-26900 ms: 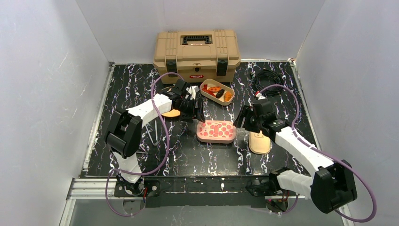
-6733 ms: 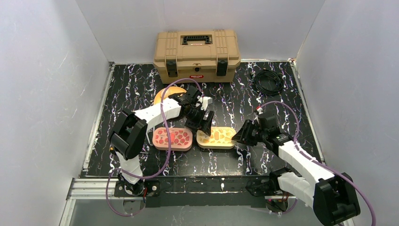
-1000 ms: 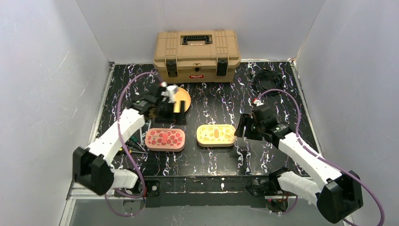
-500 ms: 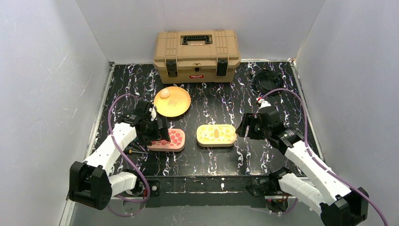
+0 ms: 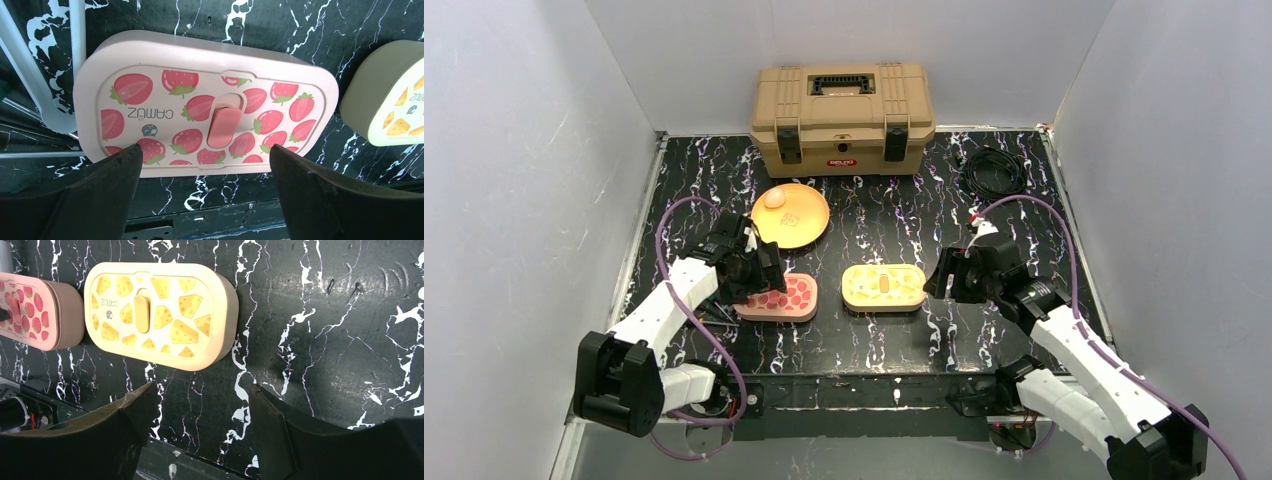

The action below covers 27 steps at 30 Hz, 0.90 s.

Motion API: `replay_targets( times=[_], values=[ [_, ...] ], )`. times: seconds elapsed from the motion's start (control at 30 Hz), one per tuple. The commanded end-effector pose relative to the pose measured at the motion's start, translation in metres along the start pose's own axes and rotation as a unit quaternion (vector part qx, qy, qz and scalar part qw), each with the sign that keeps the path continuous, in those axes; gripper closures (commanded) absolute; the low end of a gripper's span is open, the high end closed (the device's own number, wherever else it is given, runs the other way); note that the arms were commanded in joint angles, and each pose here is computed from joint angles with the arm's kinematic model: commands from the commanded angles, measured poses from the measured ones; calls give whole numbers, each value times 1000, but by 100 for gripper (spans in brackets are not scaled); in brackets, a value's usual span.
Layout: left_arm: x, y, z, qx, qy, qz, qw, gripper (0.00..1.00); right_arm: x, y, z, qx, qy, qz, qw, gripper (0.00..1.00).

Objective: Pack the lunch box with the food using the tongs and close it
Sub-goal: Reset both arms

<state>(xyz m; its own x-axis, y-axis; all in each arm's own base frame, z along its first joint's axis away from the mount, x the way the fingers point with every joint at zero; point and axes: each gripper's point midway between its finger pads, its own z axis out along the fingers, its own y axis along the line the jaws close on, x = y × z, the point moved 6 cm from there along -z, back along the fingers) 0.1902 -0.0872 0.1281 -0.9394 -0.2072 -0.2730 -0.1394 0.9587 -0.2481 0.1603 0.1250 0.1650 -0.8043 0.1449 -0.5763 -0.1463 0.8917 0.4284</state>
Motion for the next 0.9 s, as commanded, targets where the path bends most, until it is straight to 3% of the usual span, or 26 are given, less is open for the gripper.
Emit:
replay_targets(
  times=[0.0, 0.2, 0.37, 0.43, 0.57, 0.7, 0.87],
  values=[
    [28, 19, 20, -43, 67, -25, 997, 2, 2, 1, -1, -11, -6, -12, 1000, 24],
    [16, 10, 7, -13, 21, -16, 1000, 2, -3, 0, -4, -2, -16, -20, 1000, 16],
    [-11, -2, -28, 25, -85, 18, 996, 2, -18, -2, -13, 29, -44, -29, 998, 2],
    [-22, -4, -45, 28, -138, 34, 989, 2, -25, -3, -18, 42, -58, -32, 997, 2],
    [-40, 0, -83, 18, -255, 72, 964, 2, -42, -7, -36, 80, -110, -33, 990, 2],
    [-41, 6, -123, 25, -370, 104, 923, 2, -61, -13, -62, 109, -202, -34, 973, 2],
    [-30, 21, -145, 20, -459, 90, 884, 2, -69, -24, -85, 136, -284, -42, 948, 2]
  ],
)
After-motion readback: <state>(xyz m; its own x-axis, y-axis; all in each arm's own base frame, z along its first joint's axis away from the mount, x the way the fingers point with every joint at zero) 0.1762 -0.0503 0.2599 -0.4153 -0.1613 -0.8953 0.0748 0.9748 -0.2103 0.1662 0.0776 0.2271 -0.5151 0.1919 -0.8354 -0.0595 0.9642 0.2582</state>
